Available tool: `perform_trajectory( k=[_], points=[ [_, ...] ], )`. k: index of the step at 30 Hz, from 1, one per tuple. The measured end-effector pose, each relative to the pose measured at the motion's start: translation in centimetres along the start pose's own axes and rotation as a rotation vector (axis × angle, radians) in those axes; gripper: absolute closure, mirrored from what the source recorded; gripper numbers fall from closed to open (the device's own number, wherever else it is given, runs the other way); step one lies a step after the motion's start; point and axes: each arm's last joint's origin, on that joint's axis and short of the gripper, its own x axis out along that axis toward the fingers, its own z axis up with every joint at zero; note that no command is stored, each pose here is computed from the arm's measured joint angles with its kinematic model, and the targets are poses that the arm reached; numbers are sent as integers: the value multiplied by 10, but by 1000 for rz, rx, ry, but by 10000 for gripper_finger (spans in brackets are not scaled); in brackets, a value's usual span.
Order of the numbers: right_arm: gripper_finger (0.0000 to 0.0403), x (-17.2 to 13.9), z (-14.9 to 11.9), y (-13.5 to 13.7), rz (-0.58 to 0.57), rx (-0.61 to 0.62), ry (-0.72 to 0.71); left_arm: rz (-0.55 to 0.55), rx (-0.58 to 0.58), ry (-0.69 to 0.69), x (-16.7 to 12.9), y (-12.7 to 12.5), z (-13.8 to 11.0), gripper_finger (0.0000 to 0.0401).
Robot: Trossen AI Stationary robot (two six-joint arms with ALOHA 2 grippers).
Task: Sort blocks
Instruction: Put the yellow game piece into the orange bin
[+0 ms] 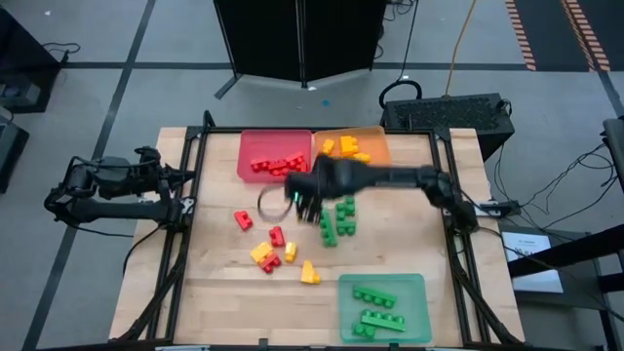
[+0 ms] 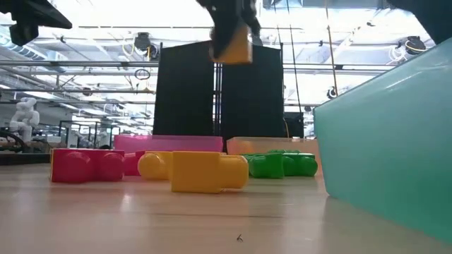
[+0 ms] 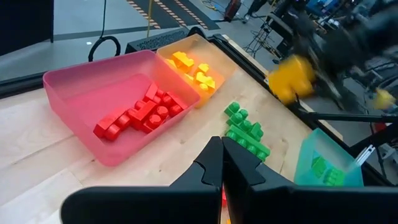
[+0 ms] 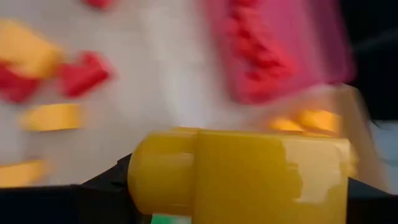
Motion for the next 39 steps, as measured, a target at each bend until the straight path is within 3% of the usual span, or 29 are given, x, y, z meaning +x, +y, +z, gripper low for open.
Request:
perform_trajectory(
  k=[8,17,27,34,39],
  points=[
    [154,20,4,-112,-122,168,114,-5,0,5,0,0,0,399],
    [154,66,1,-184,-44,379,102,32,22,58,0,4,-5,399],
    [154,114,-27,-201,25,599,239,57,35,85,-1,6,-8,399],
    [36,126,-37,-201,17,619,287,61,42,81,-1,6,-8,399],
    [28,116,-29,-202,41,601,249,65,43,76,-1,6,-8,399]
  ],
)
